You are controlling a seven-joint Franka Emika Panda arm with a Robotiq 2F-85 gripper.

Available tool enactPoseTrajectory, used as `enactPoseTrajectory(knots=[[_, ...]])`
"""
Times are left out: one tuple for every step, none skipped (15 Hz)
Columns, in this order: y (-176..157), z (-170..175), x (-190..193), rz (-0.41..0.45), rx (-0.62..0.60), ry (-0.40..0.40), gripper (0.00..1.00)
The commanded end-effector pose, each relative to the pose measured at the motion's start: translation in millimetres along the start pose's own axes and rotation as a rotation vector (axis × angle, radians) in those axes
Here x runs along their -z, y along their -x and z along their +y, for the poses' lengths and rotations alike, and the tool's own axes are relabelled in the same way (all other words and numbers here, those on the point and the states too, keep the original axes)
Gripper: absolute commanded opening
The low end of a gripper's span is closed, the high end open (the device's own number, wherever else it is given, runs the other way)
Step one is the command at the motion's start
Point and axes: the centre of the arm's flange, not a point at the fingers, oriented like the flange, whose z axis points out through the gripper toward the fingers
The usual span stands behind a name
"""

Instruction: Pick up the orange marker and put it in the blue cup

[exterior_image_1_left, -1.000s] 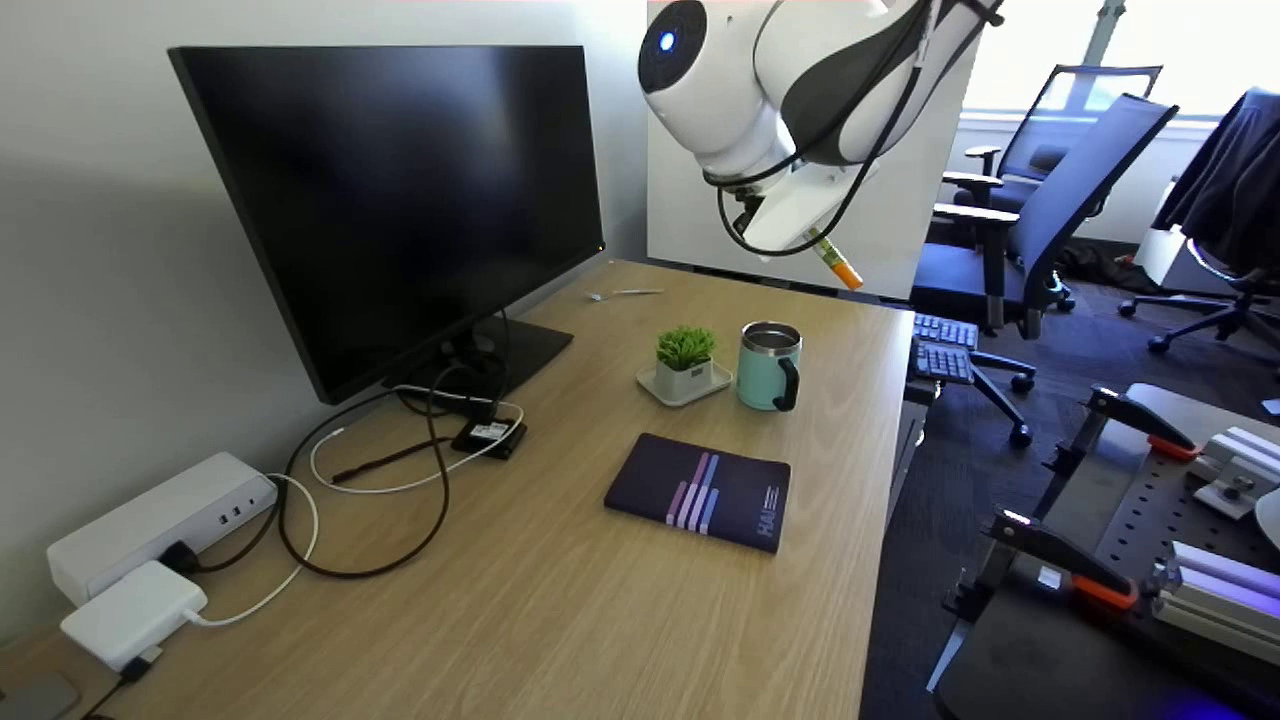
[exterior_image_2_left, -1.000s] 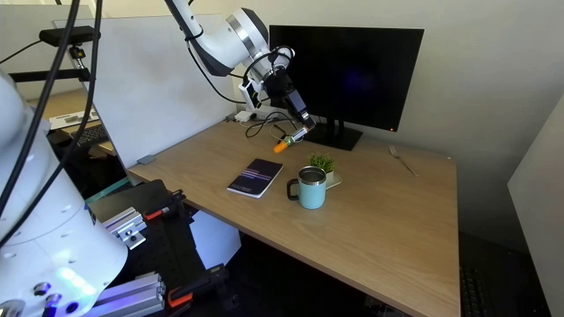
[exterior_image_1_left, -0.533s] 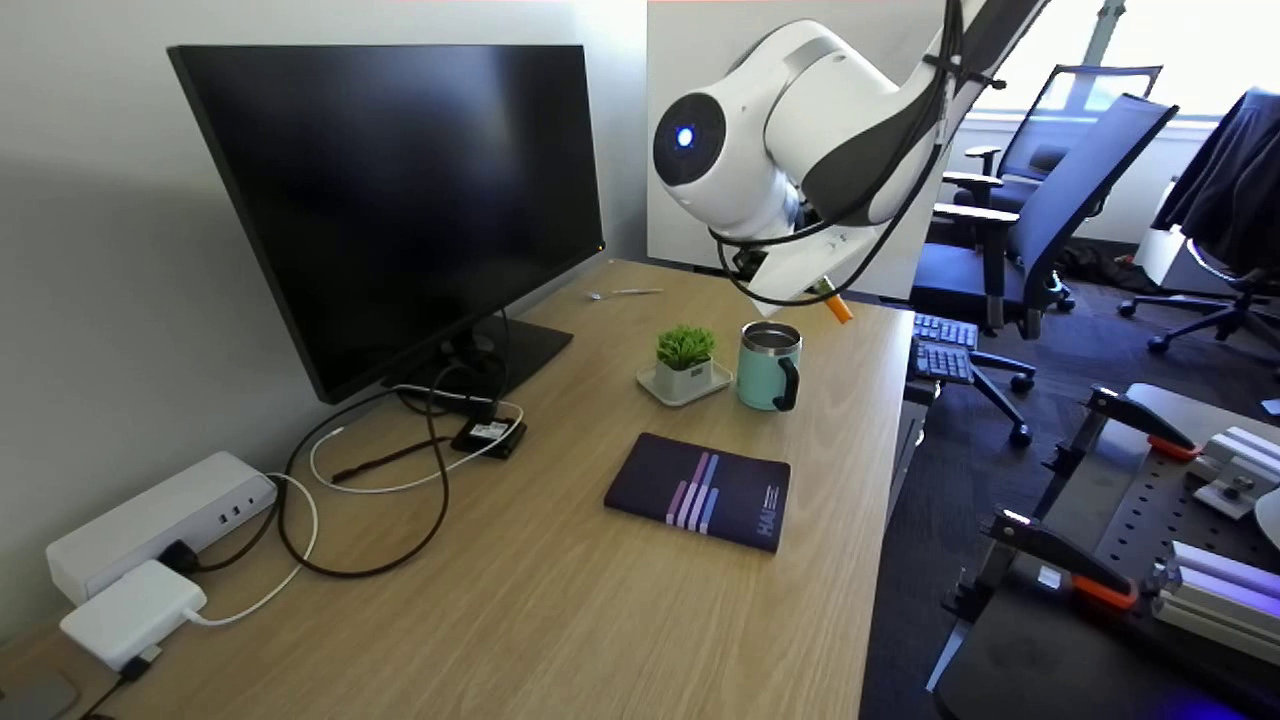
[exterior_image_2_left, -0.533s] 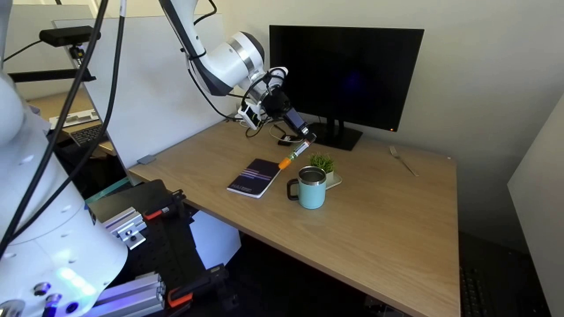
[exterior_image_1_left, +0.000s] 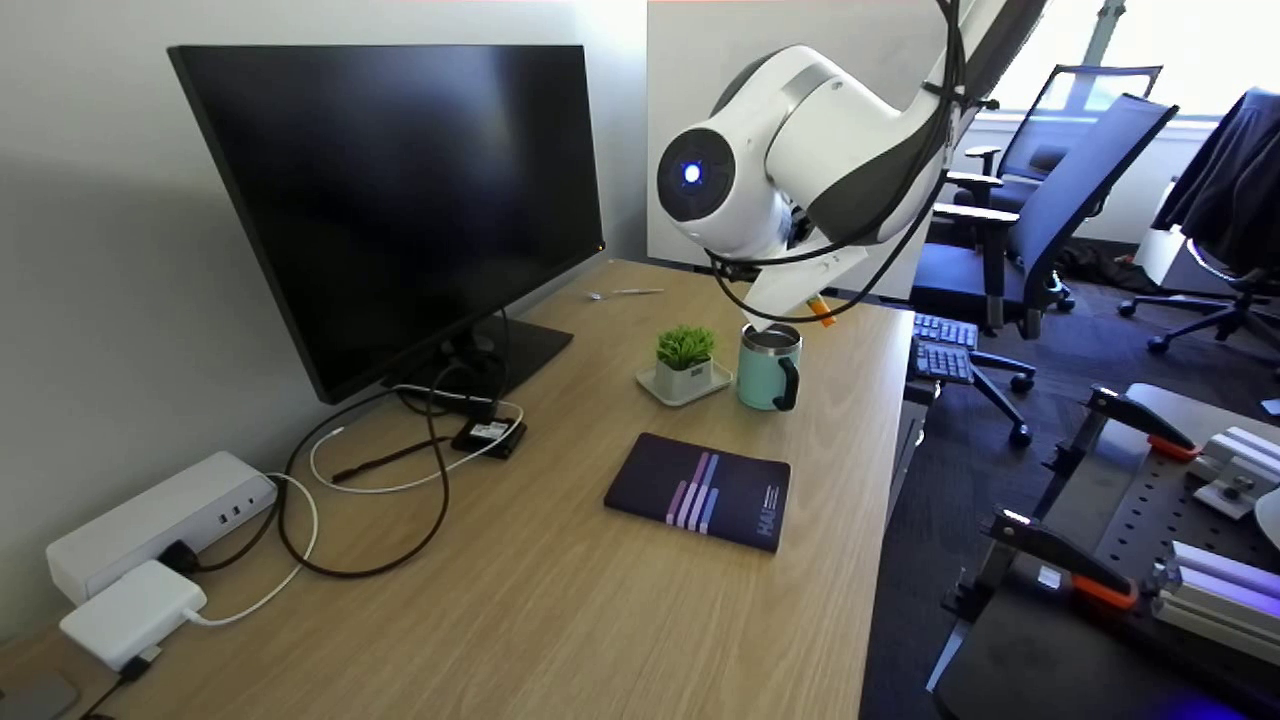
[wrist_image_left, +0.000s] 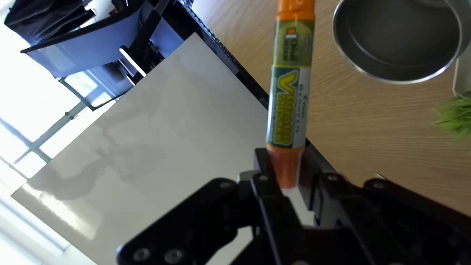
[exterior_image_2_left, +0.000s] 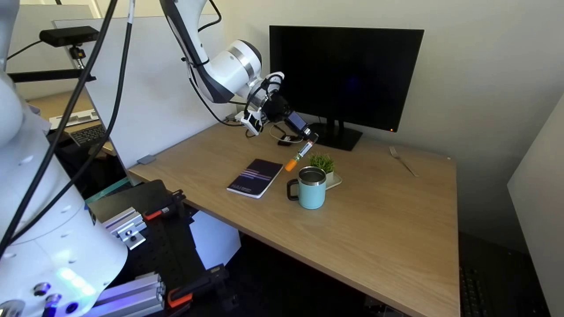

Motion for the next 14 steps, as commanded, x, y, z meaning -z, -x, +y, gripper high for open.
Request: enactPoseTrajectory(knots=[[-7,-4,-3,0.053,-0.013,-0.019,0.05],[-9,-4,-4,0.063,-0.014,-0.021,0.05],[-10,-6,-5,0.075,-0.016,-0.021,0.05],[-11,-7,-6,0.088,-0.017,-0.022,0.05],[-11,-10,-9,0.101,-0.017,-0.023,0.05],[-11,-12,-11,0.111,-0.017,-0.023,0.05],[-11,-14,-13,0.123,-0.019,-0.024,0.05],[-10,-15,-16,0.134,-0.024,-0.026,0.05],[-10,-17,-18,0.148,-0.03,-0.028,0.05],[-9,-19,-20,0.157,-0.034,-0.029,0.05],[-8,-21,-22,0.168,-0.039,-0.031,0.05],[-8,-23,-24,0.177,-0.043,-0.035,0.05],[-7,-26,-25,0.186,-0.049,-0.038,0.05],[-7,-28,-26,0.195,-0.052,-0.041,0.05]])
